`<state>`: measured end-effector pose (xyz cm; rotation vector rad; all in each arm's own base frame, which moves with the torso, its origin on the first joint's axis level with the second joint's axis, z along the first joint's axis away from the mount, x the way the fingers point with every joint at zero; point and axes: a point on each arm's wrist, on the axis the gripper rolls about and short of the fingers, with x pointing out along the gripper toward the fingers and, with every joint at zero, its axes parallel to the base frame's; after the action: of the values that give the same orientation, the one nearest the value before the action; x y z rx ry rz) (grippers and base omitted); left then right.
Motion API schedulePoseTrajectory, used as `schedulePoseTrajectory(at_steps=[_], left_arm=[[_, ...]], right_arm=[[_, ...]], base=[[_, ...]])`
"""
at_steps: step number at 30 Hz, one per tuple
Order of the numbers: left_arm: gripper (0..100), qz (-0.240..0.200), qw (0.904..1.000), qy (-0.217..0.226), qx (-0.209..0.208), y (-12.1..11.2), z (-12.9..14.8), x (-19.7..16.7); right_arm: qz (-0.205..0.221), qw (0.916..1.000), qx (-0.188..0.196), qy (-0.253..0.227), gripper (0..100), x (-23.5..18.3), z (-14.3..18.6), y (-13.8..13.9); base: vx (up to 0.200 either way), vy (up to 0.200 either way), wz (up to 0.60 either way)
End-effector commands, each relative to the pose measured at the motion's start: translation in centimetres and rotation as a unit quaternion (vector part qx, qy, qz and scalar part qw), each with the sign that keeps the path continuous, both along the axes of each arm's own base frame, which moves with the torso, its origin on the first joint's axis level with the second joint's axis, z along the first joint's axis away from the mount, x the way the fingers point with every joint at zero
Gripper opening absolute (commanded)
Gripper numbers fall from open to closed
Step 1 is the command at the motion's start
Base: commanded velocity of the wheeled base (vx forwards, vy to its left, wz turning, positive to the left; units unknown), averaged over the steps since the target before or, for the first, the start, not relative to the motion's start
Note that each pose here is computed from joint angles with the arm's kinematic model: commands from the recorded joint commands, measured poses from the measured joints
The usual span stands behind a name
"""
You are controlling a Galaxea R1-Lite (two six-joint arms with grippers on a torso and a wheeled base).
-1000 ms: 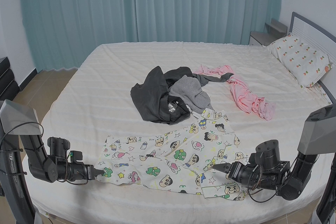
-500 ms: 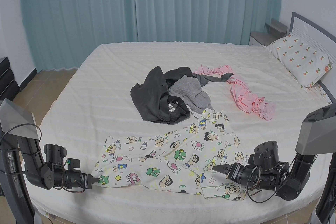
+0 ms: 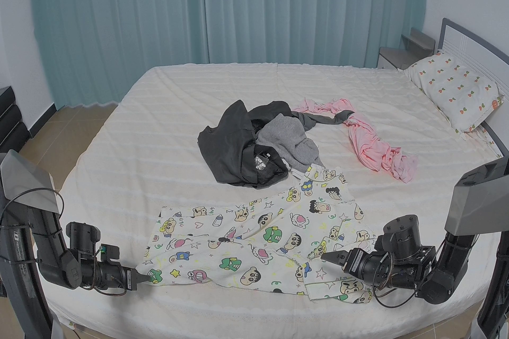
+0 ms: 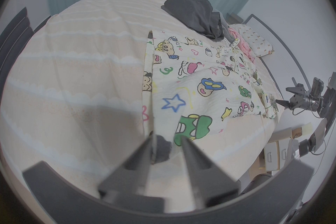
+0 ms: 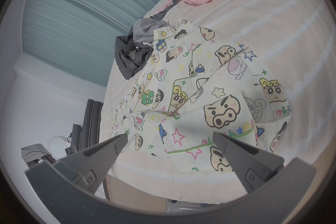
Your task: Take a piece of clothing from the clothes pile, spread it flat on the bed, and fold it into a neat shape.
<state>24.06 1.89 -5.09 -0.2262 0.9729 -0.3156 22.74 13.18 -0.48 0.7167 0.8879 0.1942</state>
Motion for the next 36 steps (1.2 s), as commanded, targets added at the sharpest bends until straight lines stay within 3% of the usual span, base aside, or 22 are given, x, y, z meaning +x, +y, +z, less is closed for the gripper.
schedulePoseTrajectory(at_steps=[1,4,9,11,20,25,36], left_arm=[[100,0.01,0.9999,-0.006,0.001,0.5,0.1,0.1],[100,0.025,0.9985,-0.049,-0.006,1.2,1.7,0.6],[100,0.04,0.9933,-0.1,-0.042,0.0,4.8,2.2],[100,0.07,0.9875,-0.126,-0.063,0.0,5.8,5.1],[100,0.055,0.9956,-0.07,-0.031,-2.9,1.2,8.9],[100,0.04,0.9963,-0.068,-0.034,-4.0,0.7,9.4],[100,0.042,0.9969,-0.059,-0.029,-4.0,-0.6,10.0]], right_arm=[[0.0,1.0,-0.001,0.002,100,-0.1,-0.1,0.0],[0.0,1.0,0.0,0.001,100,0.0,-0.1,0.0],[0.0,1.0,-0.003,0.003,100,0.0,-0.3,0.0],[0.0,1.0,-0.003,0.004,100,0.0,-0.3,0.0],[0.001,1.0,-0.004,0.005,100,0.0,-0.3,0.0],[0.004,1.0,-0.004,0.006,100,-0.1,-0.4,0.2],[0.005,1.0,-0.004,0.007,100,-0.1,-0.4,0.2]], base=[[0.0,0.0,0.0],[0.0,0.0,0.0],[0.0,0.0,0.0],[0.0,0.0,0.0],[0.0,0.0,0.0],[0.0,0.0,0.0],[0.0,0.0,0.0]])
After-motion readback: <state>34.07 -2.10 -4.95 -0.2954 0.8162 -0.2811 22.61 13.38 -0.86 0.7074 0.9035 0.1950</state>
